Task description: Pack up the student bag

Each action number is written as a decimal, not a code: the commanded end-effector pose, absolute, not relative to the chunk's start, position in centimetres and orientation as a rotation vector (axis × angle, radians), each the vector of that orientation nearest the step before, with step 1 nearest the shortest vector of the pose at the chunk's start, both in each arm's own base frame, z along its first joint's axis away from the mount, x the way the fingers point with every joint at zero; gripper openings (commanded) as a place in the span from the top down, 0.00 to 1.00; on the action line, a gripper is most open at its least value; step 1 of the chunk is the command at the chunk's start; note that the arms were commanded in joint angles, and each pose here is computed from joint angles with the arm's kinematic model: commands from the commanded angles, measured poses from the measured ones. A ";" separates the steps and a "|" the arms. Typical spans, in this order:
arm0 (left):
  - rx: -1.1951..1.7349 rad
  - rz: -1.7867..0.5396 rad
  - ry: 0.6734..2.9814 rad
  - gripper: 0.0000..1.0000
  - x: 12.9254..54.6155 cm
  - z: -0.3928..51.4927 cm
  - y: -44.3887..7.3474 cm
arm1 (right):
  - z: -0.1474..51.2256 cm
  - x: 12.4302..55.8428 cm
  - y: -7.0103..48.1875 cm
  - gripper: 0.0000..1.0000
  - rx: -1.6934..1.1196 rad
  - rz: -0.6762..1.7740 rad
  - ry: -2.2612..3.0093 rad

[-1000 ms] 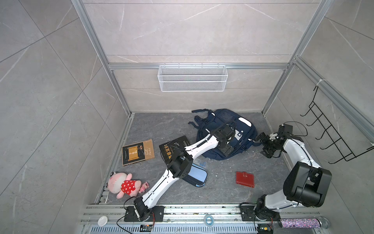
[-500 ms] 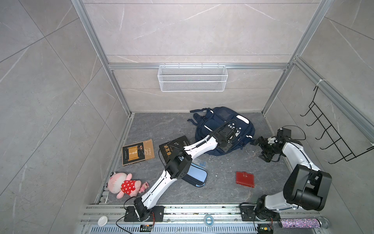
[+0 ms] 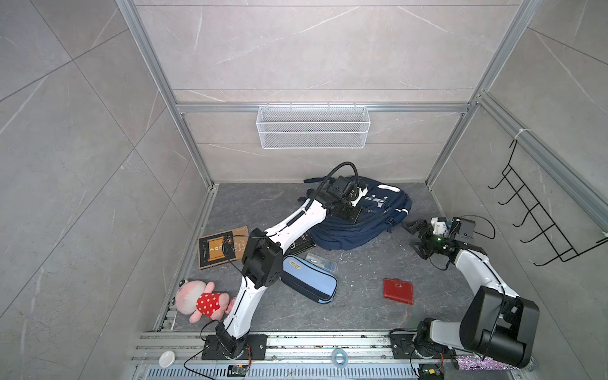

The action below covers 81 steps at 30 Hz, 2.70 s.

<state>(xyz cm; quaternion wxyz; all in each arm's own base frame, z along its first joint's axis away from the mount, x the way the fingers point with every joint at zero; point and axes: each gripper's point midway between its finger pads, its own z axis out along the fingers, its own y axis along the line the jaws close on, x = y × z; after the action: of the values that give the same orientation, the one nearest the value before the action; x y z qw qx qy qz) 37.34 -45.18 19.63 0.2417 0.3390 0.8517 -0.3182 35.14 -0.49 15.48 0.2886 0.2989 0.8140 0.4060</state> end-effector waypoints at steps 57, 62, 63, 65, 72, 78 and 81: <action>1.050 -1.005 2.001 0.28 31.4 33.3 -47.3 | 16.1 35.2 -4.2 1.00 1.123 0.712 2.120; 1.171 -1.226 2.047 0.60 23.7 29.4 -49.9 | 19.0 35.7 -4.5 1.00 1.107 0.635 2.122; 1.187 -1.210 2.056 0.66 23.4 28.8 -49.9 | 19.4 35.7 -4.5 1.00 1.105 0.625 2.127; 1.243 -1.189 2.047 0.67 23.0 28.2 -49.5 | 20.1 35.6 -4.5 1.00 1.113 0.594 2.131; 1.422 -1.213 2.013 0.61 20.2 25.6 -50.5 | 21.3 36.0 -4.4 1.00 1.191 0.572 2.101; 1.485 -1.270 1.944 0.62 19.3 25.2 -52.8 | 22.3 36.1 -3.9 1.00 1.184 0.524 2.116; 1.548 -1.295 1.892 0.63 18.2 25.9 -54.0 | 22.3 36.1 -4.0 1.00 1.191 0.515 2.118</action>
<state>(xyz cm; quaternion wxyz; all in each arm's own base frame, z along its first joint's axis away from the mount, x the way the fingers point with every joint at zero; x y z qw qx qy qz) 19.47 -52.75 24.26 0.1791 0.5158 0.7144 -0.4376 35.30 -3.06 20.20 0.2918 0.4447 0.8217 0.2047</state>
